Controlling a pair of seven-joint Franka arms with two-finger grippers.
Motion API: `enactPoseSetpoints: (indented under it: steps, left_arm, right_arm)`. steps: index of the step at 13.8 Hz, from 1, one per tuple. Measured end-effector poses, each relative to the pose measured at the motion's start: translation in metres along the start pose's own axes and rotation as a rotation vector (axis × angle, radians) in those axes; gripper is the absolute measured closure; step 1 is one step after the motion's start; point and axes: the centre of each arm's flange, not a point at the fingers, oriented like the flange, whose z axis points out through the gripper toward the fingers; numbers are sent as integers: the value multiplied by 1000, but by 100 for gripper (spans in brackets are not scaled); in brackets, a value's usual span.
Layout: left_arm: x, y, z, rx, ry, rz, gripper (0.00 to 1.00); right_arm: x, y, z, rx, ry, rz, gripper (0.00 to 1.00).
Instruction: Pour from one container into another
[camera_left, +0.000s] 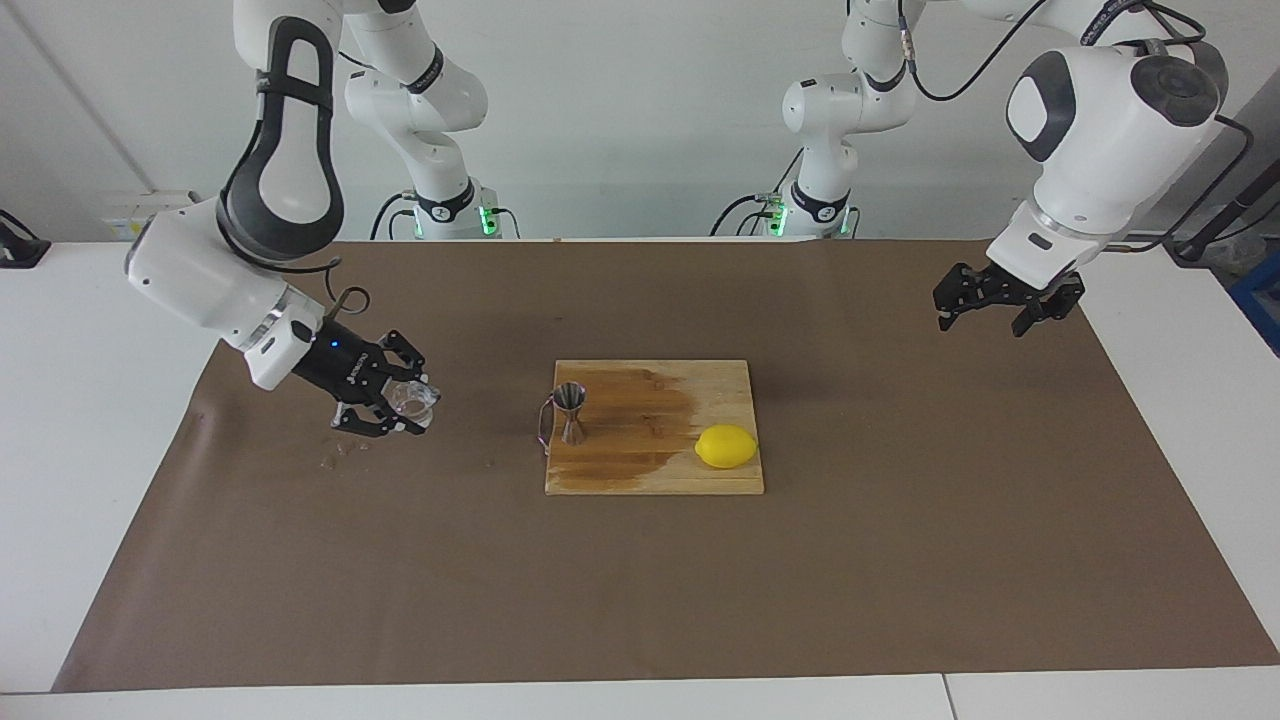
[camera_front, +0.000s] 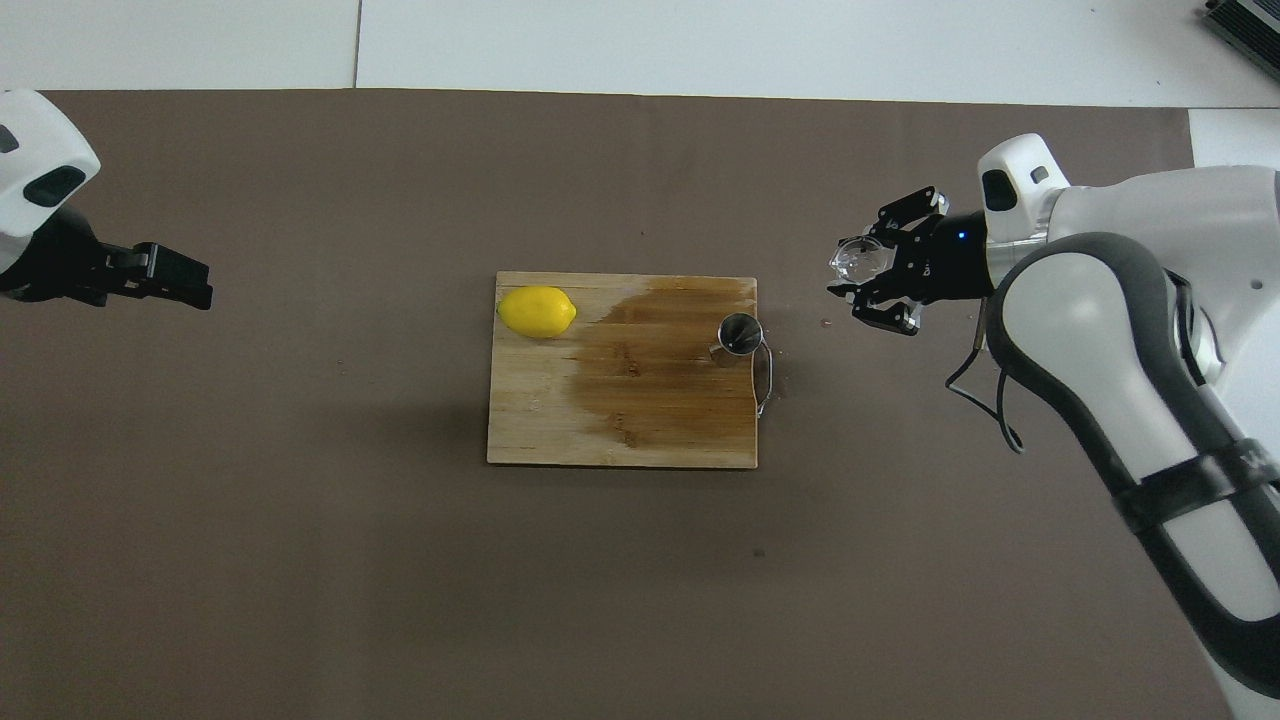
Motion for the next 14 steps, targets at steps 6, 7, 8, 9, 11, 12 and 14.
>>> enactPoseSetpoints:
  steps: [6,7,8,9,11,12,14]
  left_arm:
    - [1,11,-10,-1,22,-17,0]
    - [0,13,-12,-1,24,-13,0]
    - [0,15,-13,-2,27,-11,0]
    - [-1,16,-14,-1,28,-9,0]
    - [-1,16,-16,-1,31,-9,0]
    - [-1,16,-16,-1,33,-9,0]
    - [-1,16,-17,-1,44,-10,0]
  right_arm:
    - [38,-26,7,-4,-103,23,52]
    - [40,-29,10,-4,-122,27,52]
    - [44,-33,13,-4,-140,31,52]
    - [46,-36,16,-2,-155,34,52]
    - [53,-44,23,6,-194,39,52]
    - [58,-49,27,5,-216,44,52]
    - [67,-62,33,17,-260,61,52]
